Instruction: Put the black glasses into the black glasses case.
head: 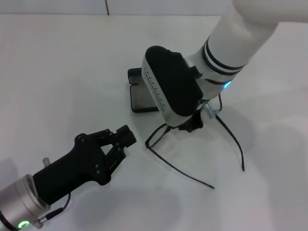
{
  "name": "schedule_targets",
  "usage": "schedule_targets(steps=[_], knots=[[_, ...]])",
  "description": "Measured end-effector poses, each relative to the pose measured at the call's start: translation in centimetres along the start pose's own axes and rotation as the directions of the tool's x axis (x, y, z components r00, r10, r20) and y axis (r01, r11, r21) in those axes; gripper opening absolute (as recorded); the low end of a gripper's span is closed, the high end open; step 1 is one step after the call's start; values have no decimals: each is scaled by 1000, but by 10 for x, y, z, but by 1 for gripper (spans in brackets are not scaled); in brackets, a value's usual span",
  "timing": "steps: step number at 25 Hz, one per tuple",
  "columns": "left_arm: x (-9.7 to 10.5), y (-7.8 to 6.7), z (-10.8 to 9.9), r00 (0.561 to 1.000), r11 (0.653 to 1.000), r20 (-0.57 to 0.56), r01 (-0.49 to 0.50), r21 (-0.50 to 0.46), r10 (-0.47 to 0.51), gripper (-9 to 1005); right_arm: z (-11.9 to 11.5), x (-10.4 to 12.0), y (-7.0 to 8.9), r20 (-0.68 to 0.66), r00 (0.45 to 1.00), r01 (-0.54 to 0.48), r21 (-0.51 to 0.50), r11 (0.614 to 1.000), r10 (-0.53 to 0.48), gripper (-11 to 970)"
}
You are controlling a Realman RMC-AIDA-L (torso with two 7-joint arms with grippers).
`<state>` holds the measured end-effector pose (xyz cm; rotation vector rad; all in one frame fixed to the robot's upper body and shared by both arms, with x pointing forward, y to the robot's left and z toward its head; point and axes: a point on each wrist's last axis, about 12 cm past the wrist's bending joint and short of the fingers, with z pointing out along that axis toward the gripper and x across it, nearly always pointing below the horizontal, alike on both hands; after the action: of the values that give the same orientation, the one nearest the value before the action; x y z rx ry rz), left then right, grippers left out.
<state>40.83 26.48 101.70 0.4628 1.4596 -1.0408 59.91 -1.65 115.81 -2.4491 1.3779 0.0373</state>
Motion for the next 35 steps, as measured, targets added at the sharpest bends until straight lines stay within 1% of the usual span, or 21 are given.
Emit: schedule_targets(steps=[3, 6, 8, 9, 10, 13, 16, 19, 21, 23, 27, 28, 30, 32, 35], knots=[[-1, -1, 0, 1000, 1000, 4, -9, 7, 9, 148, -1, -1, 2, 46, 999, -28, 22, 999, 27, 215], [-2, 0, 0, 1000, 1000, 13, -10, 4, 10, 149, -5, 1, 2, 107, 990, -100, 49, 994, 95, 105], [-2, 0, -1, 1000, 1000, 17, -11, 2, 11, 148, -12, 5, 2, 185, 970, -173, 83, 981, 156, 105], [-2, -1, -2, 1000, 1000, 19, -12, 2, 12, 147, -14, 6, 2, 204, 964, -191, 92, 977, 169, 105], [-3, -1, -2, 1000, 1000, 22, -13, 1, 13, 146, -22, 11, 1, 260, 944, -239, 118, 964, 202, 105], [-5, -2, -4, 999, 1000, 45, -20, 7, 20, 143, -41, 26, 5, 351, 897, -334, 145, 931, 267, 104], [-12, -4, -2, 994, 997, 95, -61, 36, 57, 128, -58, 50, 15, 418, 843, -428, 140, 893, 338, 103], [-23, -3, 5, 980, 992, 175, -107, 67, 94, 113, -70, 70, 26, 484, 786, -500, 133, 856, 384, 98], [-31, 0, 12, 969, 988, 220, -134, 83, 112, 103, -76, 82, 36, 543, 737, -545, 124, 829, 403, 94], [-39, 4, 20, 959, 982, 251, -162, 96, 133, 93, -79, 88, 45, 597, 693, -575, 118, 809, 405, 89], [-56, 15, 44, 938, 964, 297, -228, 134, 180, 75, -79, 93, 61, 728, 574, -628, 97, 772, 375, 81], [-60, 17, 51, 934, 958, 304, -242, 156, 187, 72, -78, 95, 65, 764, 534, -642, 86, 762, 363, 81], [-67, 20, 64, 930, 946, 313, -259, 193, 191, 65, -79, 96, 71, 833, 453, -657, 71, 751, 318, 82], [-75, 22, 76, 929, 937, 322, -265, 228, 184, 59, -81, 97, 75, 891, 376, -658, 64, 750, 255, 81], [-84, 25, 89, 930, 926, 325, -265, 269, 172, 49, -84, 102, 76, 934, 299, -659, 55, 751, 194, 79]])
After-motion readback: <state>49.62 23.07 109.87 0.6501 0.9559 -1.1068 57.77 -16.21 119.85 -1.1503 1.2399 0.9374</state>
